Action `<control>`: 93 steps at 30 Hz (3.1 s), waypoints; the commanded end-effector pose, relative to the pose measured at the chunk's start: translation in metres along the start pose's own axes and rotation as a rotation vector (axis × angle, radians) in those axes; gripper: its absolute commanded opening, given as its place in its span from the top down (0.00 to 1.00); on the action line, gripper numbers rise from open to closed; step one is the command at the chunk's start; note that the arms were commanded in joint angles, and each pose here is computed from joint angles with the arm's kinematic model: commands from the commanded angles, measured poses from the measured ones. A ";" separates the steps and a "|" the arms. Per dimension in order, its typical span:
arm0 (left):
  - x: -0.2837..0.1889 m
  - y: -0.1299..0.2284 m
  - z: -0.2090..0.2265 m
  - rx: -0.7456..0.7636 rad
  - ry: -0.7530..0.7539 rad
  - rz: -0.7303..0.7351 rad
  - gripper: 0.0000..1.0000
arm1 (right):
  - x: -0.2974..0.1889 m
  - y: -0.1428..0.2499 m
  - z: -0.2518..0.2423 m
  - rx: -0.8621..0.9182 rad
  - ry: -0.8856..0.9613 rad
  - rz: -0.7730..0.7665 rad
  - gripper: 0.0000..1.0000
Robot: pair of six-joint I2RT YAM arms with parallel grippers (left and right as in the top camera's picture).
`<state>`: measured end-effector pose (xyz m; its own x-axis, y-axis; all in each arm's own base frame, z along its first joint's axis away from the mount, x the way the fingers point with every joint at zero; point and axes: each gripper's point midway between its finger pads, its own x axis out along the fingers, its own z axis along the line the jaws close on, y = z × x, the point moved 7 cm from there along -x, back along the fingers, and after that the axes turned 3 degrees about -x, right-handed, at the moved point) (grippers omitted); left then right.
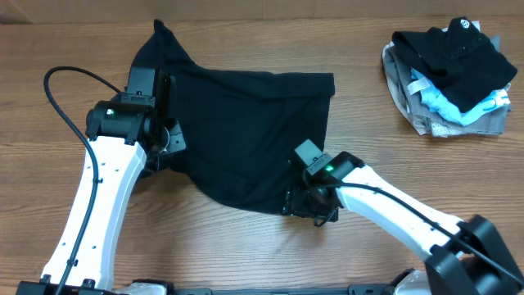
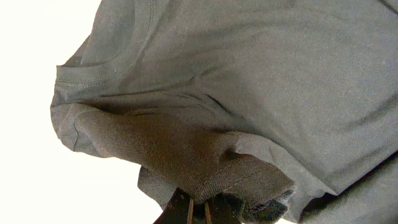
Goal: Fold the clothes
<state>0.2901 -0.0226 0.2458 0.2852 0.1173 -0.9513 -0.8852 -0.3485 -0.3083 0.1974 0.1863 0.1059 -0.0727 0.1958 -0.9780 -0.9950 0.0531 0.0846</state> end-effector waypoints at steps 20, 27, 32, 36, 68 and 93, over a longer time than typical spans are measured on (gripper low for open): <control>-0.006 -0.006 0.000 0.047 0.003 -0.038 0.96 | 0.013 -0.005 -0.002 0.082 0.052 -0.015 0.96; -0.056 -0.029 0.014 0.083 -0.010 -0.137 0.96 | -0.100 -0.042 -0.063 0.195 0.045 -0.226 0.96; -0.083 -0.039 0.019 0.069 -0.033 -0.206 0.96 | -0.175 -0.044 -0.108 0.221 -0.013 -0.391 0.96; -0.107 -0.047 0.027 0.042 -0.051 -0.276 0.96 | -0.219 -0.045 -0.122 0.218 -0.034 -0.496 0.96; -0.349 0.070 0.145 -0.227 -0.028 -0.960 0.96 | -0.415 0.068 -0.092 -0.015 -0.133 -0.990 0.96; -0.036 -0.196 0.007 -0.054 -0.245 -0.405 0.96 | -0.196 -0.255 -0.095 0.009 -0.068 -0.537 0.96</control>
<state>0.4156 0.0404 0.3725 0.5237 0.4369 -0.7313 -0.6873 -0.2905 -0.6657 0.4408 0.0445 0.2728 0.4303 0.2296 -0.8730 -0.9008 0.1713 -0.3990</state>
